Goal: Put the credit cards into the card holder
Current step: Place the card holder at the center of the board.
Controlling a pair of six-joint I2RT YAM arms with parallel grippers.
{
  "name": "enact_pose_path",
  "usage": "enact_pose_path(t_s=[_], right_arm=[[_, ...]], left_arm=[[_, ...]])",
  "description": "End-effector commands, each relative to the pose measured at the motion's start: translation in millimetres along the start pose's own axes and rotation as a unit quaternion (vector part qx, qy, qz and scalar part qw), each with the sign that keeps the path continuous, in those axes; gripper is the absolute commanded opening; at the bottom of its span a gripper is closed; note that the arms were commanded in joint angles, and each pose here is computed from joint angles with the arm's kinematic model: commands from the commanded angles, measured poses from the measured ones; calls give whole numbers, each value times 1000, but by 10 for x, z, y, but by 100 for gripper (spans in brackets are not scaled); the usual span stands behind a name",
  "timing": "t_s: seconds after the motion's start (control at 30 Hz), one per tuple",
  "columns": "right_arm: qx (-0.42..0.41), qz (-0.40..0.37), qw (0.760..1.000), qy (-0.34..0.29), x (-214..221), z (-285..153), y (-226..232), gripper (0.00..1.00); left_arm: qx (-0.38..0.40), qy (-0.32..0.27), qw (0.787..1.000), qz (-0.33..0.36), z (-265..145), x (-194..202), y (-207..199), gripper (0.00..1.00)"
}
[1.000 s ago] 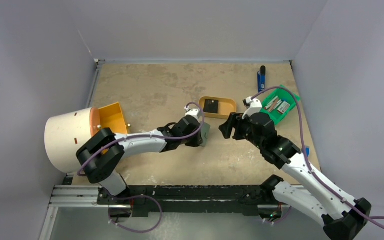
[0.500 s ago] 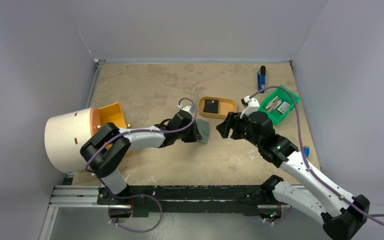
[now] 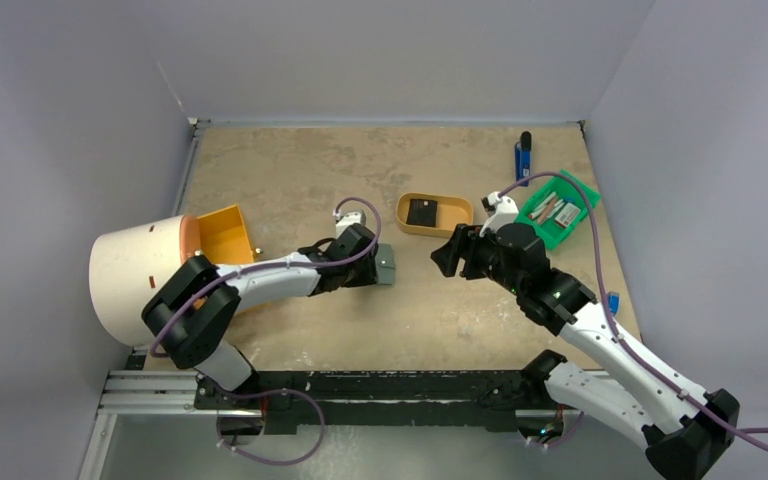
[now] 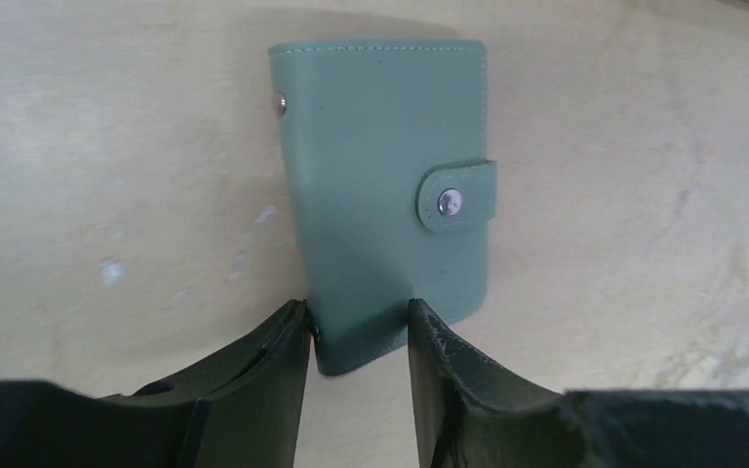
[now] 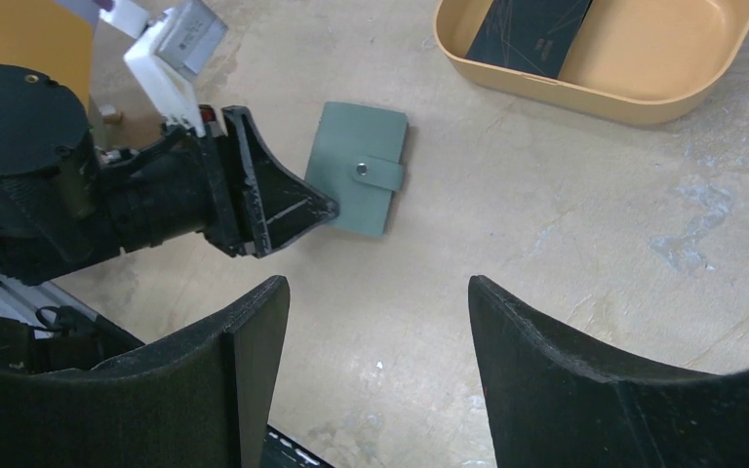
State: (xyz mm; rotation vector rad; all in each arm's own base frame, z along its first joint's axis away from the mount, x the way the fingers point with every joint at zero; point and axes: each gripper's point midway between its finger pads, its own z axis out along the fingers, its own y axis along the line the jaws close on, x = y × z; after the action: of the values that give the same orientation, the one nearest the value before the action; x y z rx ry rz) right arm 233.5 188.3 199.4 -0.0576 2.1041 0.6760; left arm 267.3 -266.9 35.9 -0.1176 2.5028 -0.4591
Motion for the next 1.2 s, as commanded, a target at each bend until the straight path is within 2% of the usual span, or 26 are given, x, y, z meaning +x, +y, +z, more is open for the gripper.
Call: enact_pose_path(t_s=[0.0, 0.07, 0.17, 0.3, 0.37, 0.53, 0.87, 1.17], right_arm=[[-14, 3, 1000, -14, -73, 2, 69, 70], [-17, 3, 1000, -12, -67, 4, 77, 70], [-19, 2, 1000, -11, -53, 13, 79, 70], [-20, 1, 1000, -10, -50, 21, 83, 69], [-22, 1, 1000, -11, -49, 24, 85, 69], [-21, 3, 1000, -14, -60, 25, 85, 69], [-32, 5, 999, 0, 36, 149, 108, 69], [-39, 11, 999, 11, 76, 216, 137, 68]], left_arm=[[-74, -44, 996, 21, -263, -249, 304, 41], [-73, -59, 995, 21, -372, -352, 286, 42], [-59, -83, 995, 19, -487, -488, 214, 62], [-41, -92, 995, 23, -459, -570, 93, 68], [-31, -84, 996, 29, -361, -556, 19, 64], [-45, -73, 996, 31, -109, -470, 53, 48], [-64, -73, 995, 26, 80, -395, 138, 47], [-103, -68, 992, 31, 111, -260, 400, 40]])
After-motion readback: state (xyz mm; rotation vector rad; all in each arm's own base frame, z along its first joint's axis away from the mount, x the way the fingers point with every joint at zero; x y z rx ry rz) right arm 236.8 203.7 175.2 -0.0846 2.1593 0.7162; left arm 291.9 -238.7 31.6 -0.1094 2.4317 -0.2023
